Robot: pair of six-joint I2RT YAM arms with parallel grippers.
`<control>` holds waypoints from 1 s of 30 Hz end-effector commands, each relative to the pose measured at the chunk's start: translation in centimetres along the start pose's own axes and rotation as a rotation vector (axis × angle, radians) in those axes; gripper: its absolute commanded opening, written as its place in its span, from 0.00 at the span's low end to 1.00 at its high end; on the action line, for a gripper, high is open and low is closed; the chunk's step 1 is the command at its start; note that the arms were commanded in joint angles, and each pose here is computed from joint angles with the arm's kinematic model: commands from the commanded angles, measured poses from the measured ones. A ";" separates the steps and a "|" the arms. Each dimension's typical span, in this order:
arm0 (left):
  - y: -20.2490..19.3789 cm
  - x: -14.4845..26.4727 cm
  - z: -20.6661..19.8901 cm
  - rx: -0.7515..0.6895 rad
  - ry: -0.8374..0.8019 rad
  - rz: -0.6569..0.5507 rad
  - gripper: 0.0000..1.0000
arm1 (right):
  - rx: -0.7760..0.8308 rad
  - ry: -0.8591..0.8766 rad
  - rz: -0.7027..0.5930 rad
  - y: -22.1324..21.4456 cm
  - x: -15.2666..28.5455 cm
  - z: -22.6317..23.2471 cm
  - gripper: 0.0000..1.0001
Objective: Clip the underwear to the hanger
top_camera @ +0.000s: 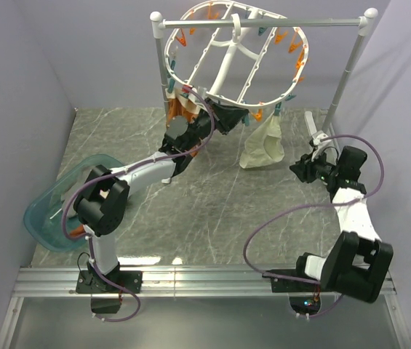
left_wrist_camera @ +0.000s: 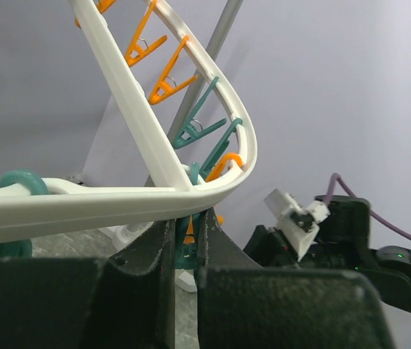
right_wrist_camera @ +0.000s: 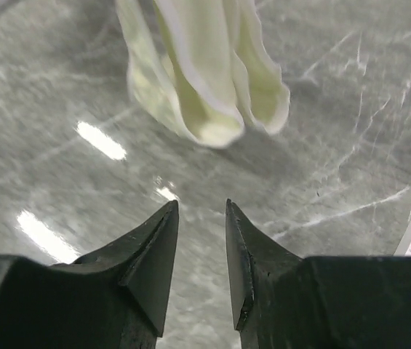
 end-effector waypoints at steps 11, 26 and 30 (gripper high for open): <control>2.6 -0.4 -1.5 0.013 -0.066 -0.023 0.00 | 0.266 0.096 -0.056 -3.1 -4.5 -5.3 0.45; 2.8 -0.3 -1.2 0.012 -0.081 -0.013 0.00 | 0.293 0.358 0.021 -4.0 -8.3 -7.5 0.62; 3.1 -0.5 -1.2 0.009 -0.083 -0.013 0.00 | 0.295 0.449 0.050 -4.0 -8.8 -7.3 0.62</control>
Point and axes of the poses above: each gripper's point midway between its finger pads, its own x axis back along the fingers, its own z axis along the line the jaws close on, y = z × x, the point moved 8 cm from there along x, back along the fingers, and after that the axes turned 9 degrees about x, right-handed, at the moved point
